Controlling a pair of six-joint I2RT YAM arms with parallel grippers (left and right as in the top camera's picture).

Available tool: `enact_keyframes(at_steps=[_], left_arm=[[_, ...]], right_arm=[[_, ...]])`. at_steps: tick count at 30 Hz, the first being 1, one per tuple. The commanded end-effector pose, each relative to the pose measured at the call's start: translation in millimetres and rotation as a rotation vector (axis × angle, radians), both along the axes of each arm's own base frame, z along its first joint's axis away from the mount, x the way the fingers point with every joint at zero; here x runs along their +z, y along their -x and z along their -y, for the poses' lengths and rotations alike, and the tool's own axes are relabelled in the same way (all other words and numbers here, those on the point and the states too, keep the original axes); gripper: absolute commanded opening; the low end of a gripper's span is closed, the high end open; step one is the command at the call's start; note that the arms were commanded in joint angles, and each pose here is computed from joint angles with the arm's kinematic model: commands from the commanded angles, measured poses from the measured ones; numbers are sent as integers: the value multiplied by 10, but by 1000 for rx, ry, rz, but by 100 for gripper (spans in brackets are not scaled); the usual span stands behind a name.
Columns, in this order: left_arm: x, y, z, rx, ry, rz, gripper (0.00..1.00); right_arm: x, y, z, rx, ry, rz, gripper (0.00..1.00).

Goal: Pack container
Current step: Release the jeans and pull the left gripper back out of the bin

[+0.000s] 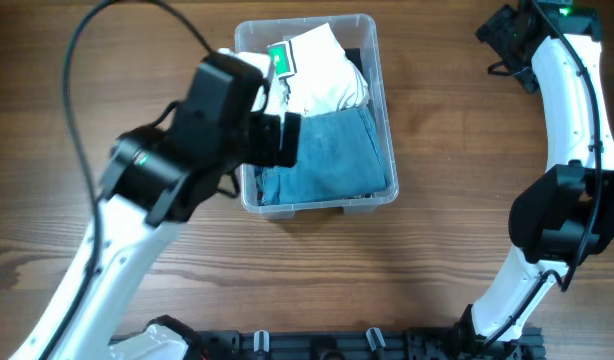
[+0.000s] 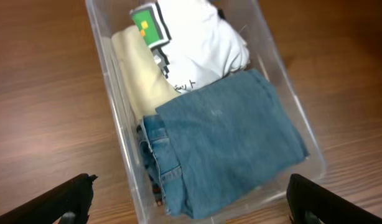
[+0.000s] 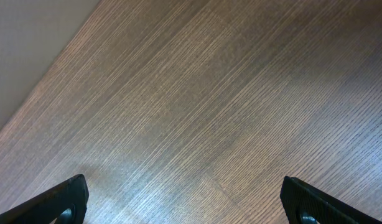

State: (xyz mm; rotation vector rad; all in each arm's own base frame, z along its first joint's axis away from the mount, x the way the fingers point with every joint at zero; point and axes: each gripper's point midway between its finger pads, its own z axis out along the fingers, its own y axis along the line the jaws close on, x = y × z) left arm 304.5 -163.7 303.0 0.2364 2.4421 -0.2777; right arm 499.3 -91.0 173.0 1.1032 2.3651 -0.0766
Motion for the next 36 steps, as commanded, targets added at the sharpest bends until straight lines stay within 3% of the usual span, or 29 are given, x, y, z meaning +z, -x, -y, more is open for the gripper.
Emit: enact_keyframes(at_steps=[1, 13, 17, 21, 26, 30, 36], left_arm=[[241, 93, -80, 6, 28, 64, 100], [242, 124, -82, 3, 34, 57, 100], [-25, 295, -184, 3, -41, -67, 100], [-115, 362, -227, 1, -52, -79, 100], [-127, 399, -284, -53, -48, 27, 100], [-338, 432, -495, -1, 13, 74, 100], [-894, 552, -617, -176, 52, 266, 100]], right_arm=[[-78, -10, -24, -4, -11, -13, 100], [-79, -11, -24, -4, -11, -13, 100], [-80, -10, -24, -4, -11, -13, 100], [-79, -11, -24, -4, -11, -13, 100], [-77, -11, -26, -3, -11, -13, 100], [-77, -11, -26, -3, -11, -13, 100], [-77, -11, -24, -4, -11, -13, 100]])
